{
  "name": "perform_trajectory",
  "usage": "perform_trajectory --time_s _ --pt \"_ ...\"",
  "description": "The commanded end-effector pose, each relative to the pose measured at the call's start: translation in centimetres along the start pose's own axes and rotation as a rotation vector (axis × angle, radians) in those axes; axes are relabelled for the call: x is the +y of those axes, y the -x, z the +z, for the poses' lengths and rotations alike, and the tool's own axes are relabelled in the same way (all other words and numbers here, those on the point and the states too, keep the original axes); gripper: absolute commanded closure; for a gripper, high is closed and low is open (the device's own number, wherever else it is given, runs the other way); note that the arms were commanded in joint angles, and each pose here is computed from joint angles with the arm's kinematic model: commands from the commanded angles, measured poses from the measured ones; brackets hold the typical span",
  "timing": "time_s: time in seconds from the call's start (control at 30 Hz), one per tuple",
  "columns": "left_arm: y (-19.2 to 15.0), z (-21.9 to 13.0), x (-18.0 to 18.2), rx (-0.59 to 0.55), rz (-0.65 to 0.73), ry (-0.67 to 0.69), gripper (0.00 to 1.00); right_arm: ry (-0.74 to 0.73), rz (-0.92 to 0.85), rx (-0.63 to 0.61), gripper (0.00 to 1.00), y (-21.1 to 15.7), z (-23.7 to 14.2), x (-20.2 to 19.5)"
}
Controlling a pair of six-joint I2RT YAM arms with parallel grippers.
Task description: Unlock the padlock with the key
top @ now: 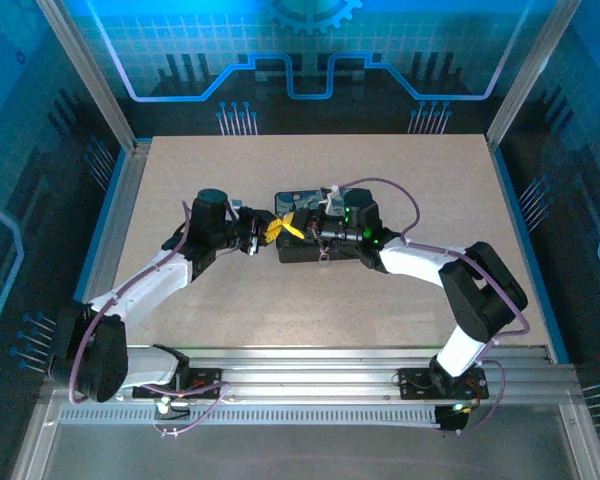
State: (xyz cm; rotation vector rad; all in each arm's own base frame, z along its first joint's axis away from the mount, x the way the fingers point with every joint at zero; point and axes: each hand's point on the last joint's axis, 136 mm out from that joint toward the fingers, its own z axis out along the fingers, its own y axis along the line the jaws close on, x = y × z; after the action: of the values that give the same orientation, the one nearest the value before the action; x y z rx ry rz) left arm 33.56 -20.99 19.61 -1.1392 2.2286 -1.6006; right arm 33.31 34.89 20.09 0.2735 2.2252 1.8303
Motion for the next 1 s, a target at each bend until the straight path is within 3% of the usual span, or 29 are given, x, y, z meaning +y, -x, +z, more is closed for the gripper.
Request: perform_trajectory --time_s 0.0,0.13,0.33,0.53,0.7,0.97 --pt "-0.1 -0.3 0.4 -0.008 0.016 0.006 0.82 0.045 -0.015 0.013 0.98 -0.5 0.5 1.1" --pt "0.0 -0.4 0.4 -0.015 0.021 0.009 0.86 0.047 -0.004 0.025 0.98 -0.7 0.7 0.9" --pt "0.2 -0.7 0.2 -0.029 0.060 0.012 1.00 0.037 0.009 0.038 0.97 -1.0 0.9 0.5" --pt "0.4 -1.1 -0.1 -0.038 0.093 0.003 1.00 0.033 0.013 0.043 0.94 -1.1 0.9 0.3" --pt "0.2 -1.4 -1.1 -0.033 0.173 -0.002 1.00 0.008 0.010 0.045 0.72 -1.0 0.4 -0.3" --pt "-0.5 -2.0 -1.4 0.026 0.360 0.069 1.00 -0.128 -0.107 -0.006 0.57 -0.1 -3.8 -1.7"
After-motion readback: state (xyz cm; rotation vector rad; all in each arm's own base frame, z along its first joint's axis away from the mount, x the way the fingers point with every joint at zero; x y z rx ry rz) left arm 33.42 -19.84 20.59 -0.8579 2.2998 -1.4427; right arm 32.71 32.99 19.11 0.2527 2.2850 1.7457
